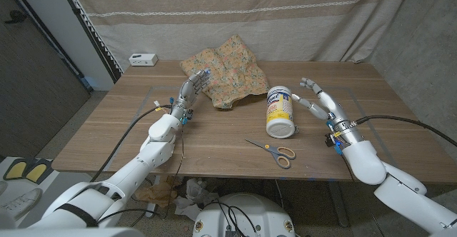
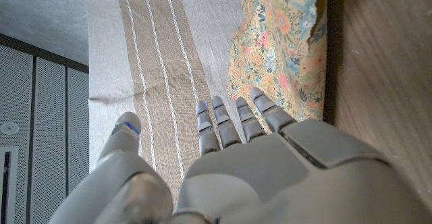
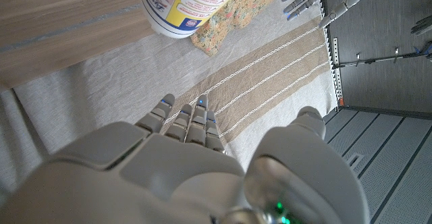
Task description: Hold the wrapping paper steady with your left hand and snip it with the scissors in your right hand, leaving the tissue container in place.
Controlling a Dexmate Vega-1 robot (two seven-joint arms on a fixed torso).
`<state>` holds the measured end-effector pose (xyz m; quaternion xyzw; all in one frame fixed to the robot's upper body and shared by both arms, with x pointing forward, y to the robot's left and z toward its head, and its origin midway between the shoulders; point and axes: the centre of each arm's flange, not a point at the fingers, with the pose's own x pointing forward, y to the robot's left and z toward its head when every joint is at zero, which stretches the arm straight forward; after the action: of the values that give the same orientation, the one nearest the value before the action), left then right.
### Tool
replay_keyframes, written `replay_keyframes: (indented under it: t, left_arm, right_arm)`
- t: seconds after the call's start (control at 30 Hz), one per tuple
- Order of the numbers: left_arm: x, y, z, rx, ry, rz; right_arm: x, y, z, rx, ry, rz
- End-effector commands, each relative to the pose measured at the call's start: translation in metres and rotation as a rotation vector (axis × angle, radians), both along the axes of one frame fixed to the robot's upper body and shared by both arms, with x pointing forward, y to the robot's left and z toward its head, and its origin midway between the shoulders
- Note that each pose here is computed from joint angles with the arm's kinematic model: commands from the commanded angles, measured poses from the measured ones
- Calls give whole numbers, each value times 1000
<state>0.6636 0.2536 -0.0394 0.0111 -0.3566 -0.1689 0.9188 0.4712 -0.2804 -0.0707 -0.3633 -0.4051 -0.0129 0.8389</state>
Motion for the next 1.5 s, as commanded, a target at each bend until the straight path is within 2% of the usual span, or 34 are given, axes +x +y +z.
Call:
replay_keyframes:
  t: [0.03, 0.43, 0.7, 1.0, 1.27, 1.5]
  left_arm:
    - [-2, 0, -1, 4, 42, 16]
    - [-4, 2, -2, 3, 52, 24]
    - [-2, -1, -6, 7, 58, 30]
    - [-7, 0, -5, 0, 52, 42]
    - [-10, 1, -6, 3, 63, 45]
    - [-12, 1, -4, -4, 57, 48]
  right_arm:
    - [-11, 8, -2, -56, 29, 25]
    - [-17, 10, -11, -42, 36, 41]
    - [-17, 6, -11, -47, 46, 37]
    - [-23, 5, -13, -53, 26, 44]
    - [-28, 5, -23, -47, 46, 60]
    - [-37, 11, -26, -73, 34, 67]
